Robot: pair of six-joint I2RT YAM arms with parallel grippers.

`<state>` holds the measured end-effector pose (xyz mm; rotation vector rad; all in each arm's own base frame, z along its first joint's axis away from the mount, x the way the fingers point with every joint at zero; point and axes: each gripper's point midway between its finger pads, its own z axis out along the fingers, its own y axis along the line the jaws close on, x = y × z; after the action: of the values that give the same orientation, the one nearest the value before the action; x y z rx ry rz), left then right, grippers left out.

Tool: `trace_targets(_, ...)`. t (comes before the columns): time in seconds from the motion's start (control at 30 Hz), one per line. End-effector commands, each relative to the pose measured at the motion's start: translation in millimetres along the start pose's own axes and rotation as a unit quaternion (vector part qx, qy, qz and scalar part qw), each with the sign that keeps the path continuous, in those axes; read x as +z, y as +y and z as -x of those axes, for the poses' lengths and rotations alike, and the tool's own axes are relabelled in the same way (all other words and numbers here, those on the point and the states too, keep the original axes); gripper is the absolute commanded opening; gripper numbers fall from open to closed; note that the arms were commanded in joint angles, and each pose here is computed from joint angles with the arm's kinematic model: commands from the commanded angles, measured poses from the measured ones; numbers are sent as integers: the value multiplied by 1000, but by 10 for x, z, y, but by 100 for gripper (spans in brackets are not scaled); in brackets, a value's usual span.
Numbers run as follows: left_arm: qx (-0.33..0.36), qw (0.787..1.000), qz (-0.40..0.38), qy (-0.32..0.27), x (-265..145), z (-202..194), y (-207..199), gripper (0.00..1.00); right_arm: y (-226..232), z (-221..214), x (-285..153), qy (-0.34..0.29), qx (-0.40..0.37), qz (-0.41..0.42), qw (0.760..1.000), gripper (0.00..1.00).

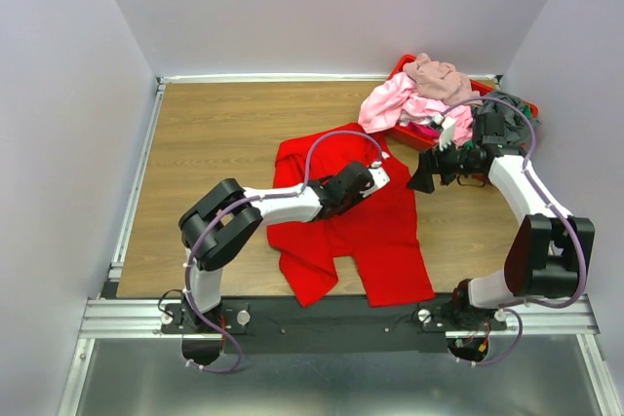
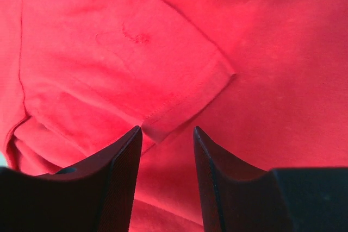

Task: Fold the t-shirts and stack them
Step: Flatten the tshirt out

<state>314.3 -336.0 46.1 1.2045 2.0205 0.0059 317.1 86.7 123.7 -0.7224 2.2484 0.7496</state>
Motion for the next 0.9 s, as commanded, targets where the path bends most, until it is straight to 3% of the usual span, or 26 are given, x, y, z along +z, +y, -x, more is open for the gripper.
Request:
trace_targets(0.0, 23, 999, 34, 28, 56, -78, 92, 50, 18, 29, -57, -18, 3, 1, 1000, 100)
trace_targets(0.17, 32, 998, 37, 31, 149, -49, 92, 34, 15, 36, -98, -23, 6, -2, 1000, 100)
trace_targets(0.23, 34, 998, 46, 26, 155, -3, 133, 20, 24, 46, -121, -27, 6, -3, 1000, 100)
trace_targets(0.27, 35, 998, 51, 25, 147, 15, 159, 5, 26, 53, -130, -30, 4, -4, 1000, 100)
trace_targets(0.3, 28, 998, 60, 19, 133, 65, 207, 0, 37, 53, -143, -31, 5, -4, 999, 100)
trace_targets(0.5, -73, 989, 108, -64, -263, 474, 859, 0, 55, 58, -171, -36, 3, -5, 999, 100)
trace_targets(0.63, -167, 974, 107, -107, -303, 550, 1608, 0, 71, 80, -184, -39, 0, -4, 999, 100)
trace_targets(0.67, -196, 965, 132, -111, -286, 532, 2003, 0, 78, 87, -196, -41, -3, -6, 999, 100)
trace_targets(0.73, -225, 955, 152, -123, -257, 578, 2397, 0, 88, 92, -209, -43, -6, -7, 999, 100)
trace_targets(0.77, -244, 951, 157, -105, -53, 457, 2565, 0, 94, 88, -212, -44, -6, -6, 999, 100)
trace_targets(0.8, -284, 932, 186, -124, -173, 587, 3068, 0, 104, 100, -224, -45, -10, -7, 999, 100)
trace_targets(0.87, -332, 916, 198, -110, 108, 430, 3402, 0, 113, 102, -233, -47, -11, -7, 999, 100)
